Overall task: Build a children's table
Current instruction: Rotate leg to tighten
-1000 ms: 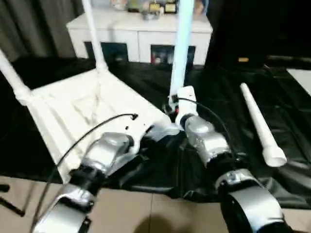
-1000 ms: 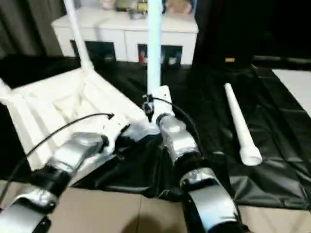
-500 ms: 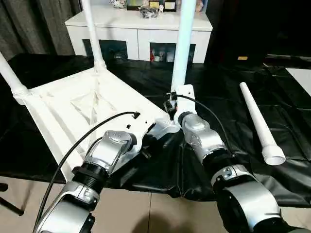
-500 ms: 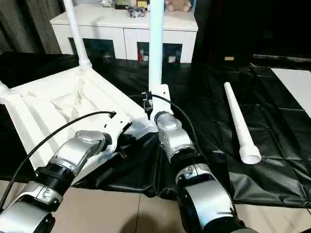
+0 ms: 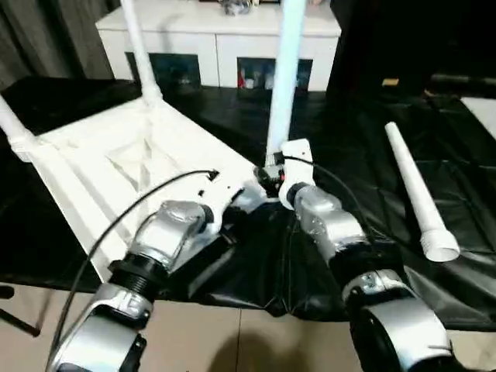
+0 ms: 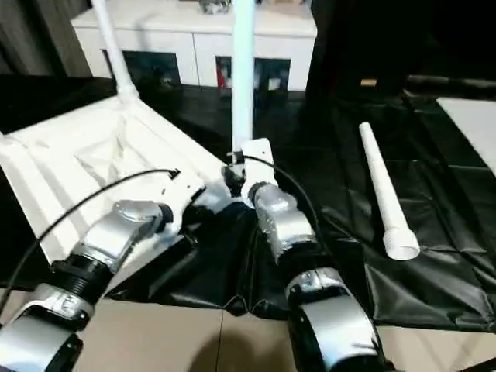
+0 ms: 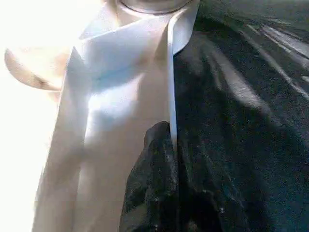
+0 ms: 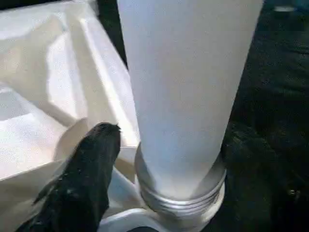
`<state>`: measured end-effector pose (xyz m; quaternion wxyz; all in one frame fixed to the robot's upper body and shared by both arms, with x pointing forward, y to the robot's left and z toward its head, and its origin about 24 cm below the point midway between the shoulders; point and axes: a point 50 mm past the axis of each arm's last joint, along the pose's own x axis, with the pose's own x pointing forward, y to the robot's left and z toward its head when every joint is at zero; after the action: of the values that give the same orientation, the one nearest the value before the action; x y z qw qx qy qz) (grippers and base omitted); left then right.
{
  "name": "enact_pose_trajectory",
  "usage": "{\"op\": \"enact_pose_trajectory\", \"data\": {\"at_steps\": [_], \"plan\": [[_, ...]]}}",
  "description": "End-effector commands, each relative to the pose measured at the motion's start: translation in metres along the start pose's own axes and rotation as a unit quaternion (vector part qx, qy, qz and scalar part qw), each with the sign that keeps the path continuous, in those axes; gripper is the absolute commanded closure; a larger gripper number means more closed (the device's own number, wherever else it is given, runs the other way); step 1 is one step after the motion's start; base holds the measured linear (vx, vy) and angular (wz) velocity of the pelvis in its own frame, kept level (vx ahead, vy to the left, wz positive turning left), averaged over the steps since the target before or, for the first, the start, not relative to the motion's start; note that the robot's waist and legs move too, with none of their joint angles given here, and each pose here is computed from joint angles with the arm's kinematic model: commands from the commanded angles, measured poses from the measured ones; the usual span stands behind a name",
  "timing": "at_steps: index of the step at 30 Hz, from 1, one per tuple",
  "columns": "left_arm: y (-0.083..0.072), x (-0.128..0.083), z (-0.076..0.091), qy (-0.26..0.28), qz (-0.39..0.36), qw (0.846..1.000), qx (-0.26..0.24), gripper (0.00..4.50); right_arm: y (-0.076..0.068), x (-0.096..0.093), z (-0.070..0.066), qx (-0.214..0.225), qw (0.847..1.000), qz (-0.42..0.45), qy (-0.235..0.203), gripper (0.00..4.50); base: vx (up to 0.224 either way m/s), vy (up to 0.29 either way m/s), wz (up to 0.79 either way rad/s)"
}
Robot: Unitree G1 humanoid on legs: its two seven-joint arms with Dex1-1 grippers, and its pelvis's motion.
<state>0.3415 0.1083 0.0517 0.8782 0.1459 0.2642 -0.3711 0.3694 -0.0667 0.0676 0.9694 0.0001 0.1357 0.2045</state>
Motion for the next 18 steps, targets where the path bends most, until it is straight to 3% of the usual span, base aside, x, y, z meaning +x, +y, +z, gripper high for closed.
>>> {"op": "enact_pose_trajectory", "data": {"at_steps": [1, 10, 13, 18], "plan": [[0.003, -0.002, -0.002, -0.013, -0.004, 1.0, 0.01, 4.5, 0.005, -0.004, 0.002, -0.007, 0.999, 0.036, -0.001, 0.78, 0.0, 0.0, 0.0], [0.008, -0.013, -0.009, -0.014, -0.045, 0.998, 0.043, 4.5, -0.015, -0.028, 0.003, -0.063, 0.992, 0.112, 0.017, 0.04, 0.0, 0.0, 0.0], [0.006, -0.016, -0.01, -0.021, -0.064, 0.997, 0.048, 4.5, -0.018, -0.032, 0.002, -0.07, 0.989, 0.13, 0.026, 0.0, 0.0, 0.0, 0.0], [-0.009, -0.034, -0.015, -0.046, -0.184, 0.978, 0.083, 4.5, -0.028, -0.045, -0.003, -0.086, 0.98, 0.174, 0.037, 0.0, 0.0, 0.0, 0.0]]}}
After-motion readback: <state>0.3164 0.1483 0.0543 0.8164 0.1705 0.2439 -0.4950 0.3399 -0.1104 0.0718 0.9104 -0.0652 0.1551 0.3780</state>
